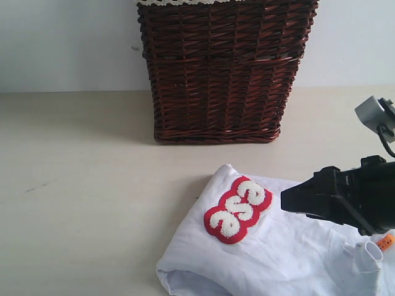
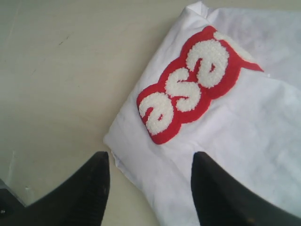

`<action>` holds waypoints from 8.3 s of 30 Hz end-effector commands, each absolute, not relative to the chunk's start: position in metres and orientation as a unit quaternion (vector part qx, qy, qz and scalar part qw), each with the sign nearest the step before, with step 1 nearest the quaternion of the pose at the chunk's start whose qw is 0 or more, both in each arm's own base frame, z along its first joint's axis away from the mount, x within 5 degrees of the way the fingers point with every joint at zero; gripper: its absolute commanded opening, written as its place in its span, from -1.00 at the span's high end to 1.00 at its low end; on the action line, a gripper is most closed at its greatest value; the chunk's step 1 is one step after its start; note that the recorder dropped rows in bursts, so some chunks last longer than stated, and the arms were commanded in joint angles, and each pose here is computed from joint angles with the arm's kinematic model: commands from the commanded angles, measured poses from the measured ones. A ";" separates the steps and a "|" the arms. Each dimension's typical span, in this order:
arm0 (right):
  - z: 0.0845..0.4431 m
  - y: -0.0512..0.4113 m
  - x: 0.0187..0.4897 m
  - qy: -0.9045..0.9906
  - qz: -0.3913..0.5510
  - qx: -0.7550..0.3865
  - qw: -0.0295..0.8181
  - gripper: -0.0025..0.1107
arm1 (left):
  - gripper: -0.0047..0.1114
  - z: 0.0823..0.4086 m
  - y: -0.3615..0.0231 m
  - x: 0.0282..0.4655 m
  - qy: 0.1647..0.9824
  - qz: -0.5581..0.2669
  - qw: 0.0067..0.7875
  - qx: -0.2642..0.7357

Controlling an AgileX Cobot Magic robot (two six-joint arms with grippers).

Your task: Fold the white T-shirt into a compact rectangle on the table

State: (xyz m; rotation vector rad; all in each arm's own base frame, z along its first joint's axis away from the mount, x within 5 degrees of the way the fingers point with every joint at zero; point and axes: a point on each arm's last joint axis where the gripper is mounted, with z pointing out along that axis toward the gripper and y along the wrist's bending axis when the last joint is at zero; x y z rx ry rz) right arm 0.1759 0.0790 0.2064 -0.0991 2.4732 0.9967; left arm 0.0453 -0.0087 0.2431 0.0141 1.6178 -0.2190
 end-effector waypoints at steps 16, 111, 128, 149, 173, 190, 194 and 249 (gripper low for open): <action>0.206 0.079 0.176 0.901 0.362 -0.040 0.237 0.04 | 0.20 0.204 -0.004 0.056 0.713 -0.058 0.699 -0.011; 0.211 0.078 0.184 0.887 0.375 0.019 0.269 0.04 | 0.20 0.181 0.004 0.053 0.795 0.031 0.605 -0.016; 0.195 0.055 0.186 0.936 0.211 -0.027 0.281 0.05 | 0.20 0.181 0.004 0.053 0.795 0.031 0.605 -0.016; 0.193 0.063 0.173 0.943 0.251 -0.043 0.215 0.14 | 0.20 0.181 0.004 0.053 0.795 0.031 0.605 -0.016; 0.121 0.038 0.235 0.982 0.066 -0.001 0.175 0.96 | 0.20 0.181 0.004 0.053 0.795 0.032 0.605 -0.016; 0.090 0.126 0.318 0.981 0.111 -0.111 0.117 0.87 | 0.20 0.181 0.004 0.053 0.795 0.032 0.605 -0.016; 0.146 0.137 0.315 0.973 0.132 -0.134 0.136 0.39 | 0.20 0.181 0.004 0.053 0.795 0.032 0.605 -0.016; 0.179 0.112 0.247 0.972 0.127 -0.160 0.114 0.96 | 0.20 0.181 0.004 0.053 0.795 0.032 0.605 -0.015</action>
